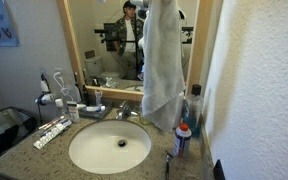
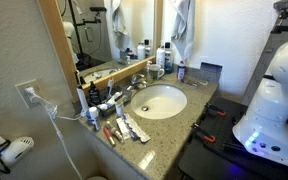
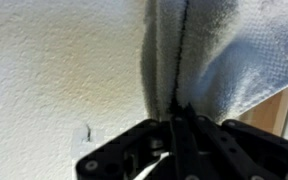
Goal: Use the white towel on the wall to wipe the counter and hang the towel again
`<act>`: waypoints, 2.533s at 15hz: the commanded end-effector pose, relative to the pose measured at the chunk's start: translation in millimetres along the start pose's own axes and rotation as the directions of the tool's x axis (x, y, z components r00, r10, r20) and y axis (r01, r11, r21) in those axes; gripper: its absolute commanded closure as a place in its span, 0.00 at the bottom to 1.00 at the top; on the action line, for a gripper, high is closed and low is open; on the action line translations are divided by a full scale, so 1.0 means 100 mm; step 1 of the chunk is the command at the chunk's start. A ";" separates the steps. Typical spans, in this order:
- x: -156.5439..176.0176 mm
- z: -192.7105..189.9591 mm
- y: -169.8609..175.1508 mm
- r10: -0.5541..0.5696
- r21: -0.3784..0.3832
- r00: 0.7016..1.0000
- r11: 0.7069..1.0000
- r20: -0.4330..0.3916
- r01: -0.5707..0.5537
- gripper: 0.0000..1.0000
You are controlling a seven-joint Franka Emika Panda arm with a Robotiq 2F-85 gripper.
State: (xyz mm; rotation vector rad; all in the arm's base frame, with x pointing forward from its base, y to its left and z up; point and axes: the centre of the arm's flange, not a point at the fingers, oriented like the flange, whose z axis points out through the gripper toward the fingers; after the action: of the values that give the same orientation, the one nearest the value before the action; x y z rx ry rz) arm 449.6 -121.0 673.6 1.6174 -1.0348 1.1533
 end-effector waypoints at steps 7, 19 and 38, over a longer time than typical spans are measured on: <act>1.08 0.19 0.35 0.193 -0.231 0.911 0.929 -0.364 -0.290 0.99; 1.65 1.16 0.84 0.184 -0.342 0.889 0.875 -0.419 -0.342 0.99; 1.43 1.65 0.66 0.206 -0.312 0.960 0.914 -0.190 -0.258 0.99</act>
State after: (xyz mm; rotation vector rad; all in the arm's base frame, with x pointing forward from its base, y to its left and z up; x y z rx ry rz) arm 467.5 -319.6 776.3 1.1429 -1.2520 1.1638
